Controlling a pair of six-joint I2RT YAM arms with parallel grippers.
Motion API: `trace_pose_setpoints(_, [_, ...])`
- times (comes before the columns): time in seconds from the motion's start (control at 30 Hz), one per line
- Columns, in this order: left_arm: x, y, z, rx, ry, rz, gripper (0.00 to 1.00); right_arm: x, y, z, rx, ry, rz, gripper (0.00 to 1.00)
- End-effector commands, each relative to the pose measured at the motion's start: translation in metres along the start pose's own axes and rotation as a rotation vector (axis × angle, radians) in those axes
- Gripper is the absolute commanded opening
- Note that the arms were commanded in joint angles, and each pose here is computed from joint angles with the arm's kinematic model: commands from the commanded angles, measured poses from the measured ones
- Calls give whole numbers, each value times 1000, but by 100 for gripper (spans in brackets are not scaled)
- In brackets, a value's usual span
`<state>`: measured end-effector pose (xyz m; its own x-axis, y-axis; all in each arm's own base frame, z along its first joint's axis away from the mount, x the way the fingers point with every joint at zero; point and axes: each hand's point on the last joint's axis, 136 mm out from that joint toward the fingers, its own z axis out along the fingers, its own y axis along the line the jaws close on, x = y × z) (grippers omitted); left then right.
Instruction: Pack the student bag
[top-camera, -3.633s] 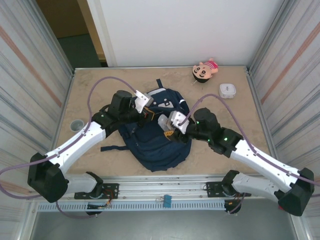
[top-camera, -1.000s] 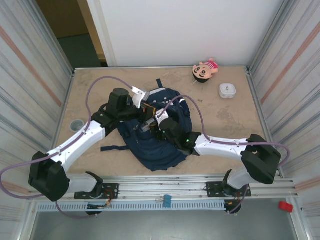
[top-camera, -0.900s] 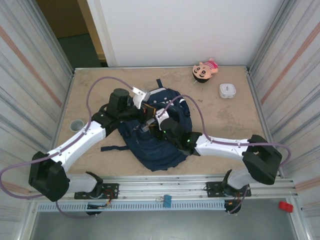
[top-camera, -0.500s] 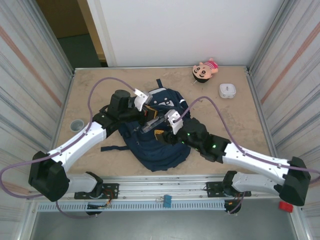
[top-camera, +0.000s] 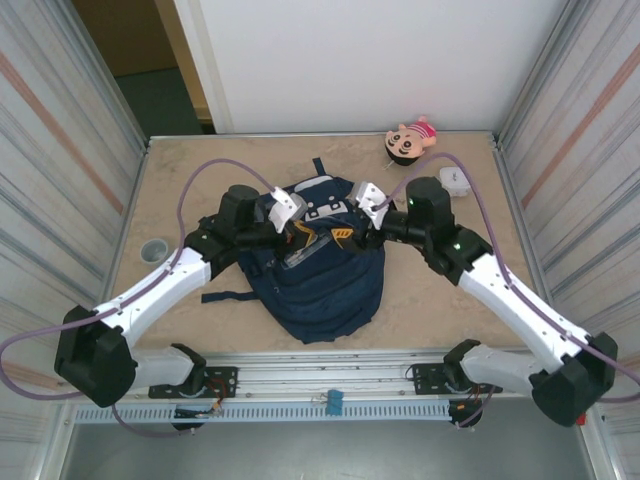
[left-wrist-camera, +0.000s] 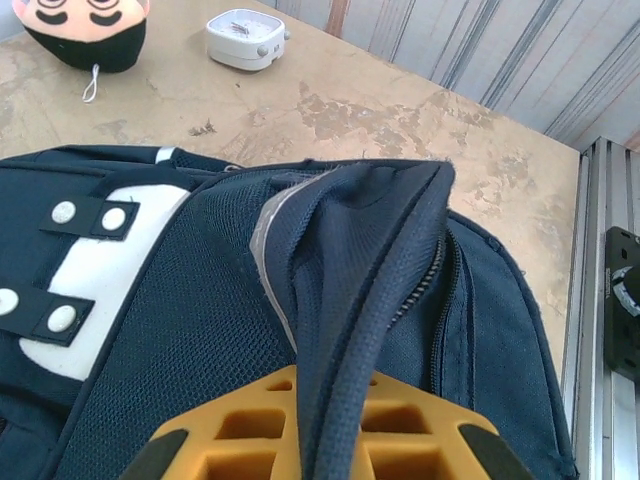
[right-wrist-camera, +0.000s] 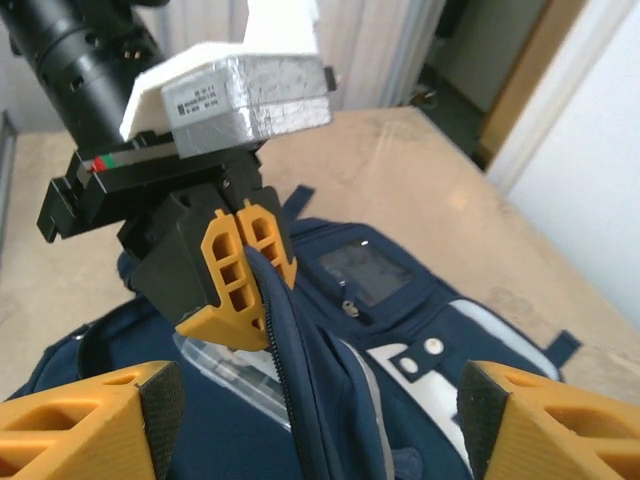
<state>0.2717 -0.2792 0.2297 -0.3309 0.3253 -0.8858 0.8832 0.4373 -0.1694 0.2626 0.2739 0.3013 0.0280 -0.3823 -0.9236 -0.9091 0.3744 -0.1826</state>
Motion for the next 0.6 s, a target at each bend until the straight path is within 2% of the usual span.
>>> trace_pose_setpoints(0.0, [-45, -25, -17, 89, -165, 165, 4, 10, 15, 11, -150, 41, -55, 72])
trace_pose_setpoints(0.23, [-48, -26, -20, 88, -173, 169, 5, 23, 2, 43, -194, 69, -43, 65])
trace_pose_setpoints(0.3, [-46, -26, -20, 84, -166, 169, 6, 21, -3, 48, -205, 62, -38, 53])
trace_pose_setpoints(0.4, [-40, -21, -21, 52, -149, 165, 10, 15, -5, 48, -235, 32, -34, 20])
trace_pose_setpoints(0.47, [-34, -19, -23, 30, -143, 163, 15, 11, -7, 44, -248, 14, -40, 3])
trace_pose_setpoints(0.53, [-27, -15, -27, 12, -135, 156, 24, 9, -9, 39, -253, 3, -41, 0])
trace_pose_setpoints(0.57, [-21, -14, -30, 6, -126, 149, 32, 8, -11, 36, -252, -4, -41, 0])
